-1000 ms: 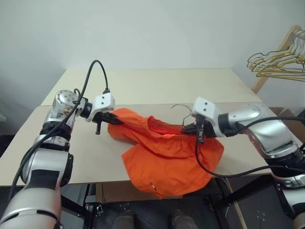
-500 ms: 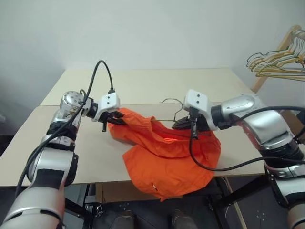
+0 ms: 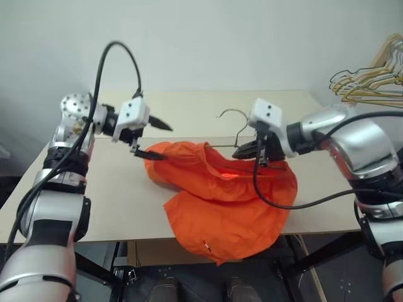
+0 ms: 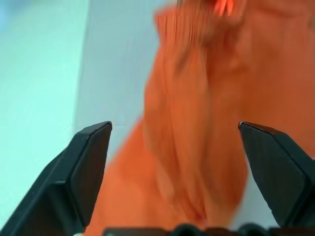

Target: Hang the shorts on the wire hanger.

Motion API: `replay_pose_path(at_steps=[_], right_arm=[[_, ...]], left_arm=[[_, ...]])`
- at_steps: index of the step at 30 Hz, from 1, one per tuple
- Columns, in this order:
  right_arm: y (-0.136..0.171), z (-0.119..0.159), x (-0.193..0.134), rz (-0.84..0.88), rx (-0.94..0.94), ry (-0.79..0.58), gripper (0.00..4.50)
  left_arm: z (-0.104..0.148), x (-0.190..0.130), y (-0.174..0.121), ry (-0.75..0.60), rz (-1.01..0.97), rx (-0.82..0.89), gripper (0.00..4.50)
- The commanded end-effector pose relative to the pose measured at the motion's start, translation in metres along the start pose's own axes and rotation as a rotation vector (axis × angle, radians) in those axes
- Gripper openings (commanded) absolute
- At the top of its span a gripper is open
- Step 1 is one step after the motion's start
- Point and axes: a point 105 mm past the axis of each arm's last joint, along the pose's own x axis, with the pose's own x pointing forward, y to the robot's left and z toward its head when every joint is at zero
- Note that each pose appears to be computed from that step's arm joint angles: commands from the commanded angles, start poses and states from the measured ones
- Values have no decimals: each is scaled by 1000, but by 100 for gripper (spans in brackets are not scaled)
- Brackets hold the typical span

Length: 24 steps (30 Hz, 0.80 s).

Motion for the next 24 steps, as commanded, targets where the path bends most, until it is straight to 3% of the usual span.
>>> replay_pose_path(at_steps=[1, 11, 14, 24], right_arm=[[-4, 16, -11, -20, -24, -13, 0], [2, 29, -13, -14, -65, -22, 0], [3, 29, -14, -14, -70, -21, 0], [2, 28, -16, -34, -112, -19, 0]], left_arm=[[17, 23, 2, -54, -53, 38, 445], [-11, 68, 11, 116, -36, 43, 445], [-11, 72, 12, 117, -39, 41, 389], [-11, 70, 13, 87, -31, 14, 53]])
